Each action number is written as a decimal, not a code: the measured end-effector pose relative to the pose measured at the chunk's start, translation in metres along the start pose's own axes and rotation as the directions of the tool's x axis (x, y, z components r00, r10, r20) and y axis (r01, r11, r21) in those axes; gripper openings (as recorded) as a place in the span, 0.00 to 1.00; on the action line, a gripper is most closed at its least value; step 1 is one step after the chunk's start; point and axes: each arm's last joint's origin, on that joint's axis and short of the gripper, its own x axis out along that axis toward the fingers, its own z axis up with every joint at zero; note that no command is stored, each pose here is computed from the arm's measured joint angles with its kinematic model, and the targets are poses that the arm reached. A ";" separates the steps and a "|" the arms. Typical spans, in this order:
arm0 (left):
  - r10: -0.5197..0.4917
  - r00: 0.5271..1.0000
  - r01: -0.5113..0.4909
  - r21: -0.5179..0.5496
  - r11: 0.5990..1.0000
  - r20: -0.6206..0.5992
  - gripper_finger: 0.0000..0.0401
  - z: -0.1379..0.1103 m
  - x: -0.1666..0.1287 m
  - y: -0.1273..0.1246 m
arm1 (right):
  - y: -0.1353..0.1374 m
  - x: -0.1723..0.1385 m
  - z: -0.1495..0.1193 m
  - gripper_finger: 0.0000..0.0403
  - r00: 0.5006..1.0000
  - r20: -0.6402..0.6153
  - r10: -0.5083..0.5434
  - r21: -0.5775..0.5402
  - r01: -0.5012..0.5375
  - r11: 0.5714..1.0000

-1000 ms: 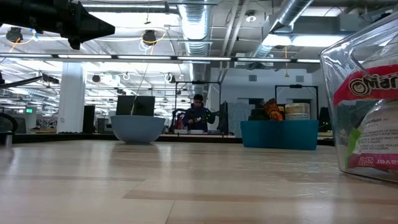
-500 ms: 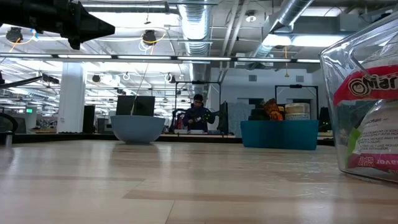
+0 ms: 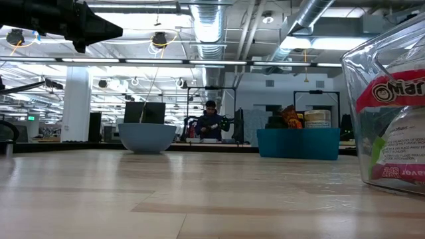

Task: Pick & Place Food Item
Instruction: Put the blue noodle pack into the transparent bin

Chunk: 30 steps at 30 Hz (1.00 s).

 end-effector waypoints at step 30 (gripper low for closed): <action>0.000 1.000 0.000 0.000 1.000 0.000 0.11 0.000 0.000 0.000 | -0.035 -0.036 -0.032 0.00 0.974 -0.074 -0.215 0.099 0.222 0.970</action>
